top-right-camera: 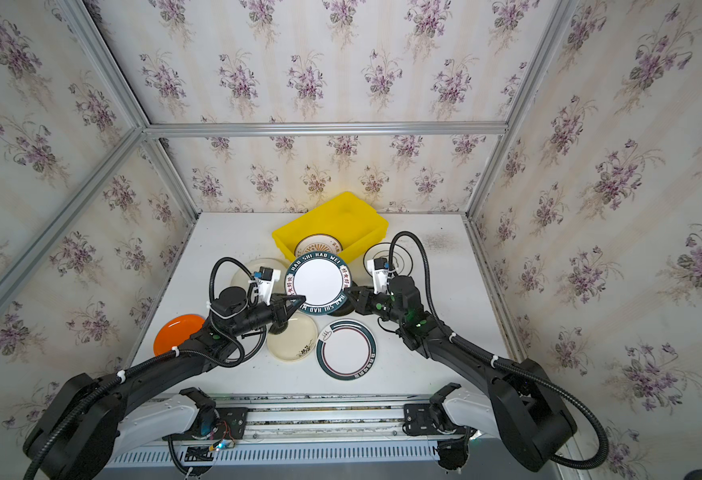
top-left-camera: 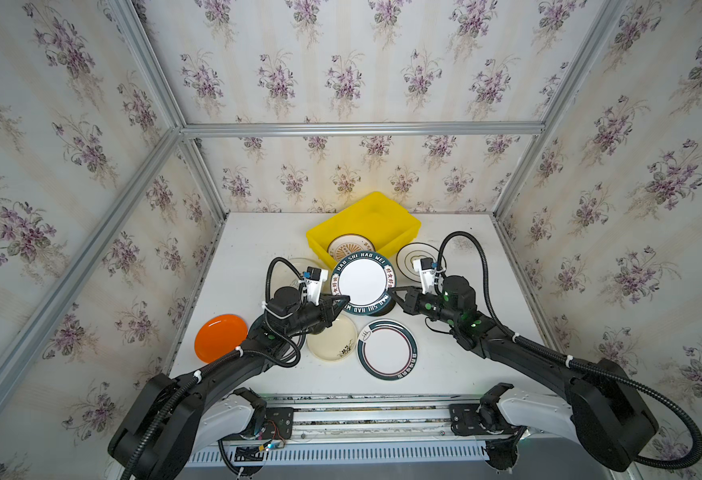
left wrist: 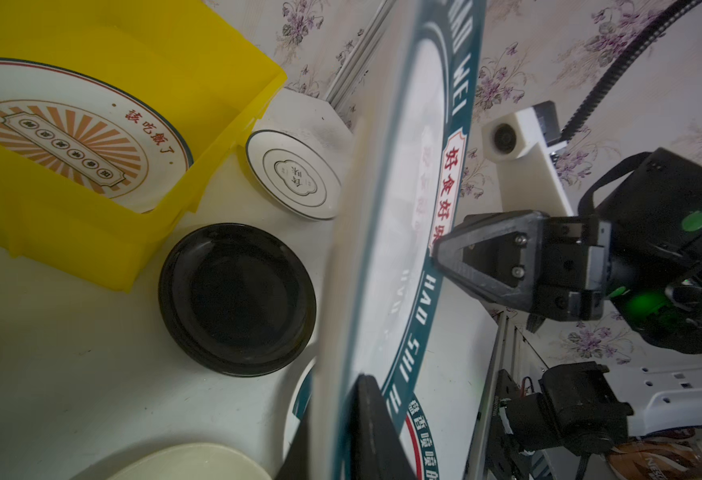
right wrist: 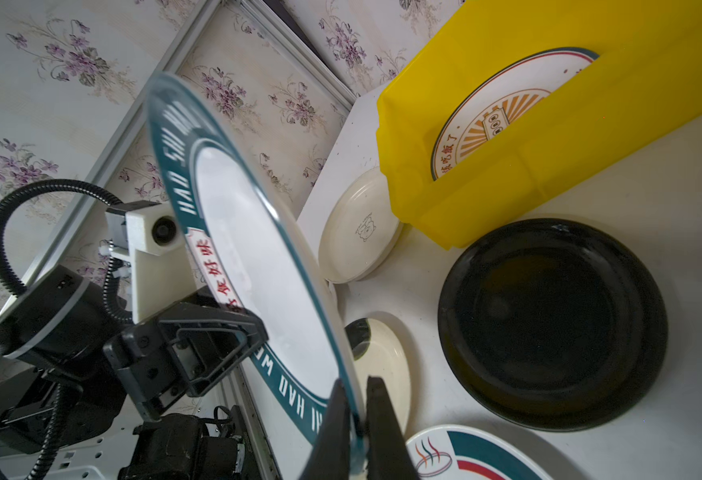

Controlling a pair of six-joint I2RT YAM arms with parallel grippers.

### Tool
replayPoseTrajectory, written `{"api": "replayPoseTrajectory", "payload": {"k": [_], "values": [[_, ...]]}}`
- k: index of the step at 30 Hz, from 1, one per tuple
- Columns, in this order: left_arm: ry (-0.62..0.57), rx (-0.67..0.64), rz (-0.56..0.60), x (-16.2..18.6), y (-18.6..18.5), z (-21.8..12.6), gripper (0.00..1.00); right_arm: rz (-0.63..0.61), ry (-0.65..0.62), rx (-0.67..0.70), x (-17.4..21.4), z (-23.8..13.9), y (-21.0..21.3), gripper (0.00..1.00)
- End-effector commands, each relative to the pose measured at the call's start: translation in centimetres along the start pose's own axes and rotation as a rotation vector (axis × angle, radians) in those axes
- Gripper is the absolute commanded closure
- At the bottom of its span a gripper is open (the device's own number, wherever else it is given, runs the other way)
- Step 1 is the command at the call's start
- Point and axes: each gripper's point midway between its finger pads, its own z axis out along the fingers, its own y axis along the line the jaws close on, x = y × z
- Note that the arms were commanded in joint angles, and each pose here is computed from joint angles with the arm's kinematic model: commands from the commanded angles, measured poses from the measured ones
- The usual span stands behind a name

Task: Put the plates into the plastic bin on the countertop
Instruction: 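Grasp the plate rim with the left gripper and open the right gripper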

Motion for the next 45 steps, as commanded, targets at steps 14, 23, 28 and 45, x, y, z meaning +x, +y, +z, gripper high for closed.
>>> {"api": "replayPoseTrajectory", "payload": {"k": [14,23,28,45], "values": [[0.003,-0.021,0.057,0.1,0.3,-0.2,1.00,-0.029,-0.068,-0.017,-1.8,-0.8,1.4,0.33],[-0.013,-0.042,0.067,-0.2,0.3,-0.6,1.00,0.001,-0.059,0.081,-1.5,-1.0,-0.3,0.29],[-0.018,-0.059,0.071,-0.2,0.6,-0.7,1.00,0.036,-0.016,0.207,-0.7,-1.4,-2.4,0.28],[-0.038,-0.216,0.034,-1.0,3.2,-0.8,1.00,-0.016,-0.062,0.370,-0.2,-5.4,-4.3,0.27]]}}
